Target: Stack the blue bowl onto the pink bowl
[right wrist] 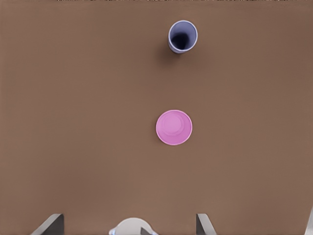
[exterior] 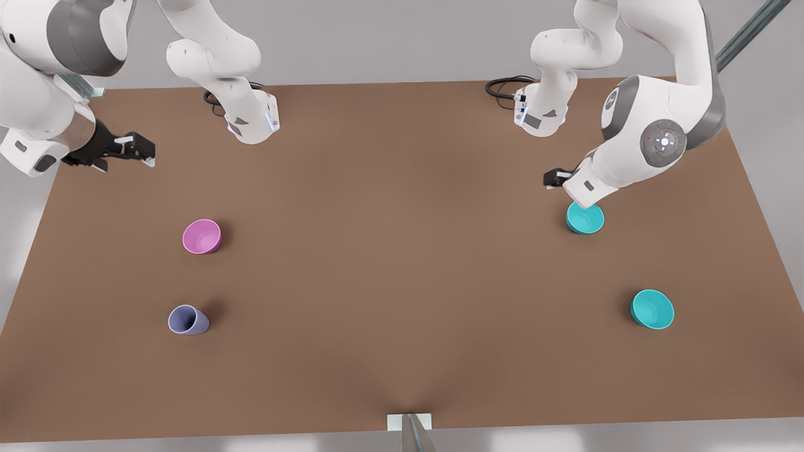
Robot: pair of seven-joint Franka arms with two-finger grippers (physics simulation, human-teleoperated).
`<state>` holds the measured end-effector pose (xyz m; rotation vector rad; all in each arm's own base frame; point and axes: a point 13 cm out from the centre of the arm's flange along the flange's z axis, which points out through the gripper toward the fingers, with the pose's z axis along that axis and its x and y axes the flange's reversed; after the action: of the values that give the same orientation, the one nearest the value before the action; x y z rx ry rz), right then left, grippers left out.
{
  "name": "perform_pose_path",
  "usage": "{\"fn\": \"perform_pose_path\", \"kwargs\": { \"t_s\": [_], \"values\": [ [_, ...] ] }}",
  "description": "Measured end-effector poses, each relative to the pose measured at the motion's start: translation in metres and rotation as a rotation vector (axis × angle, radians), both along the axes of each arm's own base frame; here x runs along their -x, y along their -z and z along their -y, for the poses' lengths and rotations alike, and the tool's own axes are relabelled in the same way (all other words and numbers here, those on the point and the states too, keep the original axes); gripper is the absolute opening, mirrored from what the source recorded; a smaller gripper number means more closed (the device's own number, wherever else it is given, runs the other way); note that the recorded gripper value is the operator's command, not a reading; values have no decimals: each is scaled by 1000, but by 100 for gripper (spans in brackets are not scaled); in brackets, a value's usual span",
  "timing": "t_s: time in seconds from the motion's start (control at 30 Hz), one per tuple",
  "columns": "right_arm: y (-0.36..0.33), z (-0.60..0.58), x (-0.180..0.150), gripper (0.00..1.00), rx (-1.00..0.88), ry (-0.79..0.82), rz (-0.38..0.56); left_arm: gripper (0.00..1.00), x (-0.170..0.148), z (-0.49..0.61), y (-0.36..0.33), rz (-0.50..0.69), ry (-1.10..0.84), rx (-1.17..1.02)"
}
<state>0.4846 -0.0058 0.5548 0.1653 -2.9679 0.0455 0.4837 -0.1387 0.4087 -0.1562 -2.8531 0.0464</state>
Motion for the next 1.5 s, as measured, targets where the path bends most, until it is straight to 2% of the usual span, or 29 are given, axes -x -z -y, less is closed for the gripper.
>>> {"fn": "perform_pose_path", "kwargs": {
  "t_s": [0.1, 0.2, 0.27, 0.37, 0.5, 0.57, 0.7, 0.87, 1.03, 1.3, 1.33, 1.37, 1.4, 1.43, 1.47, 1.5],
  "values": [
    [17, 0, -11, 100, 4, -8, -26, 100, -1, 3, 1, 3, 1, 2],
    [138, 27, -53, 100, 28, 39, -221, 100, -3, -2, 0, 7, -14, 3],
    [195, 54, -68, 100, 38, 88, -270, 100, -5, -9, 1, 8, -30, 4],
    [263, 63, -66, 100, 6, 128, -297, 100, -9, -25, 0, 9, -62, 4],
    [319, 88, -51, 100, -86, 246, -289, 100, -15, -52, 0, 10, -114, 4],
    [344, 100, -25, 100, -137, 309, -288, 100, -17, -66, 1, 7, -141, 4],
    [387, 111, 22, 100, -191, 392, -237, 100, -19, -92, 0, 5, -191, 3],
    [431, 128, 52, 100, -194, 438, -154, 100, -20, -114, 0, 1, -234, 2],
    [463, 141, 56, 100, -167, 432, -78, 100, -19, -120, 2, -3, -245, 2],
    [506, 148, 70, 99, -178, 466, -71, 100, -17, -91, 2, -5, -186, 2],
    [508, 145, 70, 92, -182, 466, -71, 100, -17, -85, 2, -5, -175, 2],
    [509, 143, 71, 70, -186, 465, -71, 100, -16, -79, 2, -6, -163, 2],
    [510, 140, 72, 43, -189, 463, -69, 100, -15, -73, 2, -6, -151, 2],
    [511, 138, 71, 27, -192, 459, -68, 100, -13, -67, 3, -11, -138, 1],
    [511, 136, 71, 21, -197, 457, -66, 100, -12, -62, 3, -16, -126, 1],
    [511, 134, 70, 21, -204, 454, -63, 100, -10, -56, 3, -19, -115, 0]
  ]
}}
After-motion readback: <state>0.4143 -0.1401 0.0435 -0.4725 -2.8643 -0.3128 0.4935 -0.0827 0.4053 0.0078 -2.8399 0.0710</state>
